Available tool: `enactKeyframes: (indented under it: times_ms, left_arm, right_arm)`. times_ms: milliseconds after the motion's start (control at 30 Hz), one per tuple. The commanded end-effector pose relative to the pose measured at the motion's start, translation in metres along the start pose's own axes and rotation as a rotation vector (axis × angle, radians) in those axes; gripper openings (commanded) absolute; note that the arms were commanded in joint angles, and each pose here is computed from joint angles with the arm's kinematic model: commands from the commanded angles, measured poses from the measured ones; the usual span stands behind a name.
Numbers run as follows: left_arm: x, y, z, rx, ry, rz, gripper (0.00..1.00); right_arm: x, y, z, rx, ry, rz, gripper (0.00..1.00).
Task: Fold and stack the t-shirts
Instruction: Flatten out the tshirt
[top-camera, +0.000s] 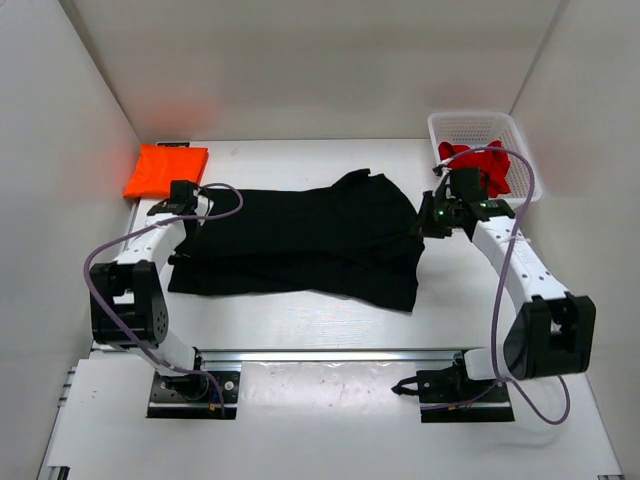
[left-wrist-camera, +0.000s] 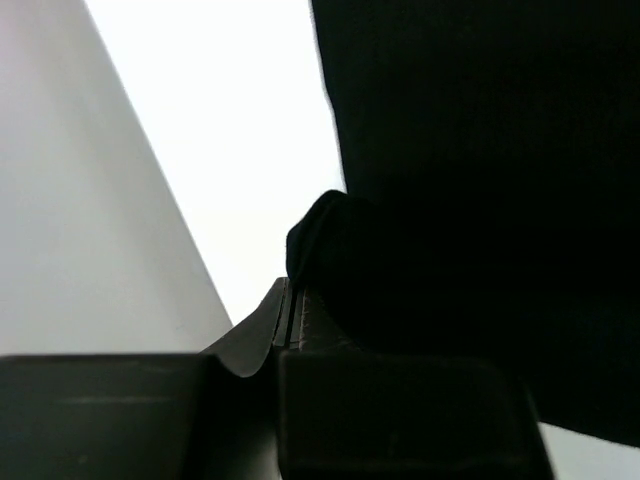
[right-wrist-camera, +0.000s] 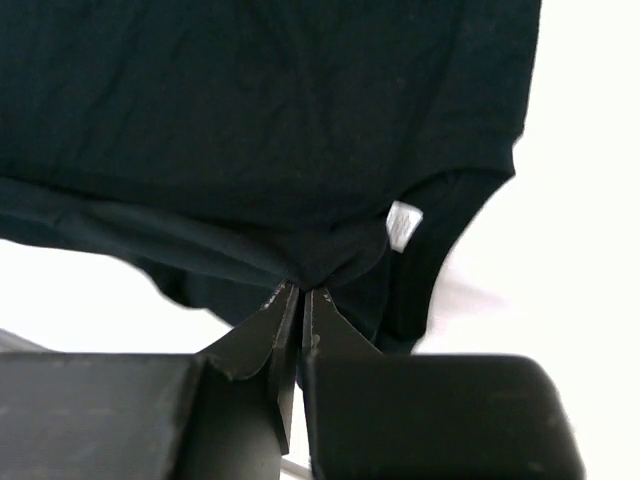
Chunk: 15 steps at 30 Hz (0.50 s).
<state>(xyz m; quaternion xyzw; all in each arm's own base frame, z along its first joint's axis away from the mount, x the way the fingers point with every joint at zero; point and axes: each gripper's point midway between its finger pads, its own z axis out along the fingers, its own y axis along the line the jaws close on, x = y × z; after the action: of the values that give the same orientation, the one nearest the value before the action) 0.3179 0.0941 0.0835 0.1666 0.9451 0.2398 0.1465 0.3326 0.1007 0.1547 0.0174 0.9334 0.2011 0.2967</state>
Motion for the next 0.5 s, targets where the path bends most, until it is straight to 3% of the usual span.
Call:
enactKeyframes:
  times_ms: [0, 133, 233, 267, 300, 333, 367, 400, 433, 467]
  left_arm:
    - [0.002, 0.022, -0.036, -0.060, -0.083, -0.039, 0.00]
    - [-0.001, -0.007, -0.036, 0.038, -0.088, 0.036, 0.00]
    - [-0.047, -0.023, -0.017, 0.108, -0.063, 0.101, 0.00]
    - [-0.057, -0.027, -0.021, 0.143, -0.033, 0.115, 0.00]
    - [-0.110, -0.010, -0.019, 0.131, -0.077, 0.082, 0.00]
    - [-0.165, 0.021, -0.034, 0.112, -0.143, 0.001, 0.00]
    - [-0.176, 0.042, -0.047, 0.115, -0.135, -0.058, 0.00]
    - [-0.245, 0.100, -0.092, -0.004, -0.364, -0.179, 0.00]
    - [-0.269, 0.143, -0.138, -0.138, -0.528, -0.253, 0.00]
    - [-0.264, 0.170, -0.166, -0.286, -0.619, -0.320, 0.00]
  right_arm:
    - [-0.010, -0.010, -0.047, 0.058, -0.109, 0.007, 0.00]
    - [-0.008, -0.046, -0.055, 0.151, -0.152, 0.097, 0.00]
    - [-0.072, -0.026, -0.035, 0.072, -0.213, 0.040, 0.00]
    - [-0.118, -0.008, -0.024, 0.020, -0.233, 0.005, 0.00]
    - [-0.174, 0.003, -0.018, -0.009, -0.269, -0.003, 0.00]
    - [-0.203, 0.015, -0.019, -0.069, -0.292, 0.037, 0.00]
    - [-0.265, 0.023, -0.043, -0.116, -0.418, 0.043, 0.00]
    - [-0.314, 0.035, -0.081, -0.132, -0.566, 0.004, 0.00]
    - [-0.349, 0.043, -0.130, -0.101, -0.736, -0.058, 0.00]
    - [-0.356, 0.033, -0.147, -0.046, -0.790, -0.073, 0.00]
